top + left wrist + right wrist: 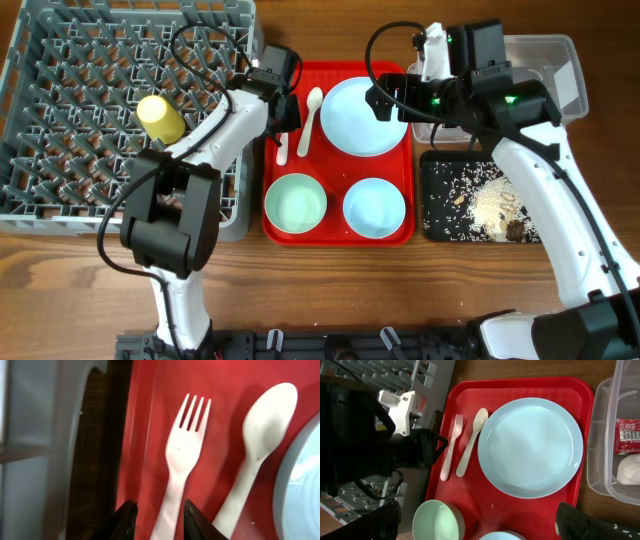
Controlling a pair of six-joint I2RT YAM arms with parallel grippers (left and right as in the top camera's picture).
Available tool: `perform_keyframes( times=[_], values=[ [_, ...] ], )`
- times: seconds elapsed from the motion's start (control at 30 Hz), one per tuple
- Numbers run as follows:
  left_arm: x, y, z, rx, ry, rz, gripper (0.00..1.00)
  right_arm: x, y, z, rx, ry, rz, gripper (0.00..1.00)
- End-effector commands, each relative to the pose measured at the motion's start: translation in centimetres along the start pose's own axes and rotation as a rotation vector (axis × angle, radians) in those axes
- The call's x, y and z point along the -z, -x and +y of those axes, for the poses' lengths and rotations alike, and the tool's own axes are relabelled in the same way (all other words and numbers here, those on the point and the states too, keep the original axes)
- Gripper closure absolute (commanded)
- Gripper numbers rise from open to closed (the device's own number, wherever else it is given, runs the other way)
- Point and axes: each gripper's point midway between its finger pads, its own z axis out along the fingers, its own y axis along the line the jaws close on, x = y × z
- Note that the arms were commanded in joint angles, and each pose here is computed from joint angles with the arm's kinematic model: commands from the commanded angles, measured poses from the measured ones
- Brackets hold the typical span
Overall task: Sort waste into correct bins and load items into the dishwasher rack
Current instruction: 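Move the left gripper to the white plastic fork and grasp it, then carry the fork into the dish rack and release it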
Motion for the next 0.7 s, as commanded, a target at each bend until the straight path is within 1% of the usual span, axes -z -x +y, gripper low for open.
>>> perform_keyframes(
  times=[0.0, 0.17, 0.37, 0.5, 0.57, 0.67],
  values=[
    [-1.6, -1.0, -0.7, 0.008, -0.021, 0.040, 0.69, -0.5, -0.2, 0.1, -0.011, 0.013, 0.016, 0.00],
    [-2.8, -1.6, -0.5, 0.006, -0.009, 0.063, 0.69, -0.5, -0.3, 0.1, -0.012, 0.013, 0.016, 0.00],
    [-3.1, -1.7, -0.5, 0.006, -0.008, 0.065, 0.70, -0.5, -0.2, 0.1, -0.011, 0.013, 0.016, 0.00],
    [-4.2, -2.6, -0.5, -0.002, 0.004, 0.092, 0.78, -0.5, -0.2, 0.1, -0.011, 0.013, 0.016, 0.00],
    [-4.7, -2.9, -0.5, -0.005, 0.008, 0.103, 0.87, -0.5, -0.3, 0.1, -0.012, 0.013, 0.016, 0.00],
    [-4.4, -2.6, -0.8, -0.008, 0.001, 0.089, 0.92, -0.5, -0.2, 0.1, -0.011, 0.013, 0.016, 0.00]
  ],
)
